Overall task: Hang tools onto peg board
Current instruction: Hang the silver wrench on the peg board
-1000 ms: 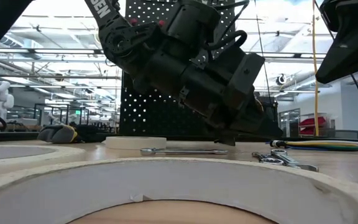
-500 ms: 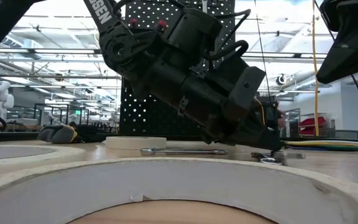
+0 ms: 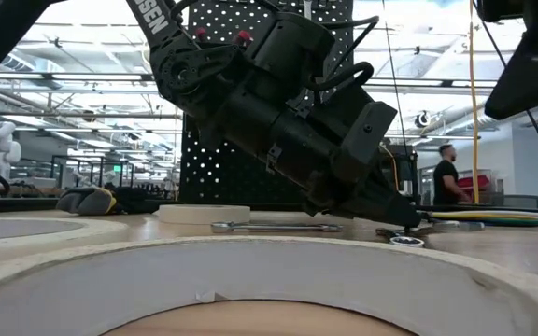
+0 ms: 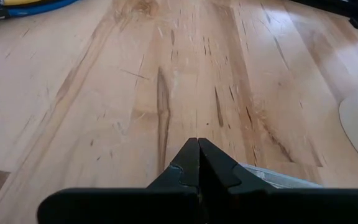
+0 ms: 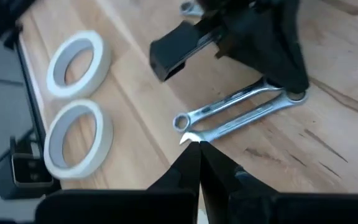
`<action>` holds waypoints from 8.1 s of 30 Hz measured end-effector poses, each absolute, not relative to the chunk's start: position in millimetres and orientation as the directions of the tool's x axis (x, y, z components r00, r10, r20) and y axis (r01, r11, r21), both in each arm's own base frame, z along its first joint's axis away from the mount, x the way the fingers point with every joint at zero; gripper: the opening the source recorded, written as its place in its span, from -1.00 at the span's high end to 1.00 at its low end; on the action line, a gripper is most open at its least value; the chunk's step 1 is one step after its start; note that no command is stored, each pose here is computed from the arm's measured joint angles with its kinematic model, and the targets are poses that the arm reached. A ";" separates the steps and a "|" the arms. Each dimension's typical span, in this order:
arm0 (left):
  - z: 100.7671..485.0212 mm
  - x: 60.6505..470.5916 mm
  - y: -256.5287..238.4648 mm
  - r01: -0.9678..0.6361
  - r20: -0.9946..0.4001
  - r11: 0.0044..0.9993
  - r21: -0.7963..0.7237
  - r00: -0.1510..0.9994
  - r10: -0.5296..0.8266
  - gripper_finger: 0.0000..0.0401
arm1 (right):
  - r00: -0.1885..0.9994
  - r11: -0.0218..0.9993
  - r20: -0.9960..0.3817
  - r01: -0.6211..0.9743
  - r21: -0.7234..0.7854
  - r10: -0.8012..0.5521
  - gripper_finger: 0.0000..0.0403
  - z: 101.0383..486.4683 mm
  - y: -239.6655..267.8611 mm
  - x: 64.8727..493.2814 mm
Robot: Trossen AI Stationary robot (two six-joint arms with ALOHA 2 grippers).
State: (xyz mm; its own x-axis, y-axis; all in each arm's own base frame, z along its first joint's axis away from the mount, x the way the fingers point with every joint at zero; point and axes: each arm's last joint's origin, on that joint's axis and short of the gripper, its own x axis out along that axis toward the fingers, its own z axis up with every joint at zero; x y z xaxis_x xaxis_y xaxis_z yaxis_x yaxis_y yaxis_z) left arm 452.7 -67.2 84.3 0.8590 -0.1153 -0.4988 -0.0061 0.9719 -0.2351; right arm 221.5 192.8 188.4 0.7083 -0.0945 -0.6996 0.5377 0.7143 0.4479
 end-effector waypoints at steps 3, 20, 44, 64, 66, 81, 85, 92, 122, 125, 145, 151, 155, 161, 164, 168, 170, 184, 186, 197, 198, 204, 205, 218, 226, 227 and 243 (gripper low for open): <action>84.2 452.6 -67.2 -0.006 -0.500 0.972 -0.235 0.858 -0.116 1.00 | 0.711 0.734 -0.697 0.521 0.436 -0.091 1.00 188.8 193.1 222.0; 83.3 452.2 -67.2 -0.020 -0.507 0.966 -0.258 0.854 -0.118 1.00 | 0.596 0.302 -0.800 0.775 0.555 -0.060 0.52 181.4 179.4 225.5; 79.6 449.2 -72.0 -0.025 -0.544 0.969 -0.247 0.831 -0.117 1.00 | 0.510 0.198 -0.860 0.842 0.501 0.007 0.23 149.1 164.8 258.3; 79.3 448.9 -72.1 -0.020 -0.545 0.968 -0.249 0.830 -0.122 1.00 | 0.481 0.157 -0.875 0.862 0.482 0.046 0.23 148.9 148.4 268.9; 79.3 448.9 -72.1 -0.020 -0.545 0.968 -0.249 0.830 -0.123 1.00 | 0.481 0.152 -0.875 0.863 0.482 0.043 0.23 148.9 146.8 269.7; 79.2 448.9 -71.7 -0.020 -0.545 0.968 -0.249 0.829 -0.123 1.00 | 0.471 0.108 -0.875 0.869 0.482 0.112 0.23 141.4 146.8 277.5; 79.1 448.9 -71.5 -0.020 -0.545 0.968 -0.250 0.829 -0.123 1.00 | 0.471 0.125 -0.873 0.865 0.485 0.129 0.23 136.3 154.2 290.0; 78.5 448.2 -71.3 -0.013 -0.546 0.972 -0.235 0.829 -0.121 1.00 | 0.331 0.196 -0.941 0.920 0.338 0.070 0.36 139.7 164.1 308.7; 125.1 438.3 -84.3 0.079 -0.546 0.980 -0.180 0.821 -0.167 0.72 | 0.263 0.273 -0.964 0.931 0.241 -0.044 0.99 164.4 168.1 287.3; 136.5 437.3 -83.4 0.113 -0.530 0.983 -0.146 0.830 -0.175 0.72 | 0.222 0.294 -0.974 0.935 0.199 -0.047 0.99 166.0 168.1 281.3; 207.6 359.6 -76.9 0.133 -0.373 0.988 -0.081 0.915 -0.154 0.78 | 0.480 0.277 -0.861 0.861 0.426 -0.167 0.99 231.8 186.4 230.0; 214.1 320.6 -59.6 0.077 -0.149 0.942 -0.327 0.980 -0.132 0.79 | 0.590 0.354 -0.762 0.796 0.491 -0.268 0.99 248.6 183.7 218.7; 217.5 316.1 -57.4 0.153 -0.019 0.800 -0.581 0.979 -0.201 0.79 | 0.642 0.435 -0.687 0.755 0.491 -0.339 0.99 256.0 177.0 220.7; 222.5 318.1 -60.1 0.163 0.042 0.616 -0.771 0.977 -0.207 0.78 | 0.672 0.500 -0.618 0.731 0.464 -0.408 0.99 265.8 159.7 232.5; 227.1 320.5 -60.5 0.169 0.054 0.598 -0.784 0.977 -0.205 0.72 | 0.718 0.554 -0.582 0.682 0.478 -0.382 0.99 273.6 155.0 244.6; 237.7 325.1 -61.6 0.194 0.088 0.590 -0.784 0.975 -0.205 0.55 | 0.791 0.642 -0.525 0.584 0.497 -0.314 0.99 284.6 151.0 263.0; 242.4 327.0 -63.2 0.208 0.100 0.593 -0.778 0.972 -0.211 0.45 | 0.818 0.675 -0.499 0.541 0.501 -0.285 0.99 289.1 148.6 270.1; 245.9 327.8 -67.4 0.190 0.097 0.787 -0.587 0.982 -0.164 0.22 | 0.889 0.725 -0.415 0.415 0.550 -0.194 0.99 303.0 132.3 292.9; 245.4 327.9 -67.5 0.190 0.092 0.790 -0.582 0.981 -0.168 0.22 | 0.888 0.723 -0.421 0.414 0.553 -0.186 0.99 302.6 131.4 293.4; 243.5 325.1 -56.3 0.375 0.007 0.722 -0.581 0.890 -0.456 0.21 | 0.881 0.711 -0.447 0.414 0.568 -0.156 0.99 301.8 131.5 291.8; 243.5 324.4 -52.5 0.366 -0.009 0.724 -0.585 0.889 -0.458 0.21 | 0.881 0.711 -0.448 0.413 0.569 -0.154 0.99 302.4 131.4 291.0; 251.9 320.8 -42.3 0.361 0.001 0.749 -0.556 0.901 -0.434 0.21 | 0.885 0.710 -0.440 0.408 0.574 -0.152 0.99 304.7 132.3 289.0; 253.2 320.8 -41.7 0.355 0.010 0.760 -0.544 0.909 -0.417 0.21 | 0.886 0.711 -0.439 0.406 0.574 -0.152 0.99 304.9 132.5 289.0; 264.0 321.3 -39.1 0.292 0.118 0.818 -0.496 0.956 -0.269 0.21 | 0.916 0.733 -0.369 0.358 0.579 -0.156 0.99 312.6 127.9 295.5; 266.5 321.1 -38.9 0.292 0.145 0.820 -0.492 0.956 -0.254 0.21 | 0.930 0.746 -0.336 0.328 0.580 -0.148 0.99 316.6 116.2 303.6; 266.9 321.1 -38.6 0.292 0.149 0.821 -0.491 0.957 -0.251 0.21 | 0.933 0.747 -0.335 0.318 0.584 -0.135 0.99 317.0 115.2 304.4; 270.1 320.6 -38.1 0.307 0.181 0.823 -0.478 0.951 -0.250 0.77 | 0.942 0.755 -0.323 0.276 0.594 -0.091 0.99 318.6 115.0 306.4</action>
State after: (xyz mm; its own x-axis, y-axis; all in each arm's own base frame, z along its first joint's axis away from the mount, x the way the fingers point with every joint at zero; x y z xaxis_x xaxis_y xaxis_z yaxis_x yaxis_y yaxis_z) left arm 320.6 -38.1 270.1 0.9512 -0.2496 0.1812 0.3070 0.8229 -0.4782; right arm 306.4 115.0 318.6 0.9420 -0.0906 -0.3230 0.2764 0.7553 0.5943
